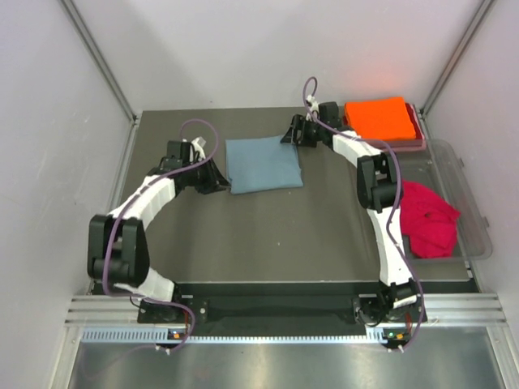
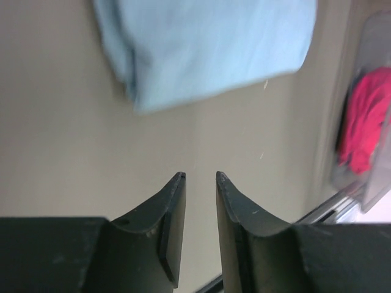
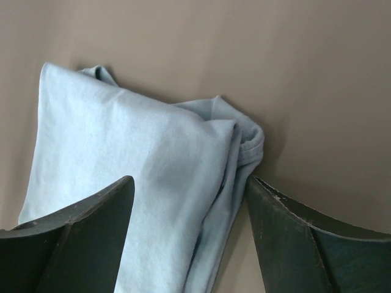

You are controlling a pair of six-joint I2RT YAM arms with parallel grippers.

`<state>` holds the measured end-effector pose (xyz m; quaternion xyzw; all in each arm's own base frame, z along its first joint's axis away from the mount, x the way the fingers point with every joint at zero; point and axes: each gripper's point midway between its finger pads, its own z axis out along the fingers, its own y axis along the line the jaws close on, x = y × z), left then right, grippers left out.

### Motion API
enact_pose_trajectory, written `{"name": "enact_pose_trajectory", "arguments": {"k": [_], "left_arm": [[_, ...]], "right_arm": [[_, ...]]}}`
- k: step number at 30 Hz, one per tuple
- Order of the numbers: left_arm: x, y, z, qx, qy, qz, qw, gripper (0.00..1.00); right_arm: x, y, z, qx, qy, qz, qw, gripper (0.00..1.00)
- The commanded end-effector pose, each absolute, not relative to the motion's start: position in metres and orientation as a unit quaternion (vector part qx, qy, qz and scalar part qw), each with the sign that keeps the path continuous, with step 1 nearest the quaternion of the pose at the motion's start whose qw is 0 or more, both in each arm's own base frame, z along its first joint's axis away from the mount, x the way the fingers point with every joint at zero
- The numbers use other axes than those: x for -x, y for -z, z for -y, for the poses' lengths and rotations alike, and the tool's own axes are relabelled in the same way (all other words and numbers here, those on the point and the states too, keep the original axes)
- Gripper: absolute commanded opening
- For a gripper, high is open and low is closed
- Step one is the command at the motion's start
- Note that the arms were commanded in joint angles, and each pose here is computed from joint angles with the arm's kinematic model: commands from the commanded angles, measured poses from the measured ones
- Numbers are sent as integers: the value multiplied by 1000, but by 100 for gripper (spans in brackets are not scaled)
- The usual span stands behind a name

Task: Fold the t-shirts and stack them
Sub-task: Fold the tshirt

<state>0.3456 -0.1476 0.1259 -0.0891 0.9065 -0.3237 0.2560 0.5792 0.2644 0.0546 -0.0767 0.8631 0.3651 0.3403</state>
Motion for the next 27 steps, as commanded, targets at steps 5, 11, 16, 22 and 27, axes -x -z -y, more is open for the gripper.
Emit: {"name": "enact_pose_trajectory", "arguments": {"k": [5,11,16,22,27], "left_arm": [[-419,-138,179,80,397,-868,289,29],[-443,-89,182,89,384,-881,262,27],[-435,-39,161,133,305,-917,219,24],[-430,-36,150,148,276,-924,219,25],[-435,-74,159,136,306,-913,233,29]], "right_arm": [[-588,-57,-260,82,-354,-862,353,71],[-586,-56,-260,85,-362,-860,349,69],[-583,-49,-258,83,-363,-863,342,67],[-582,-44,-258,85,-369,-862,337,67],[-582,-42,-261,87,-374,-861,333,66]]}}
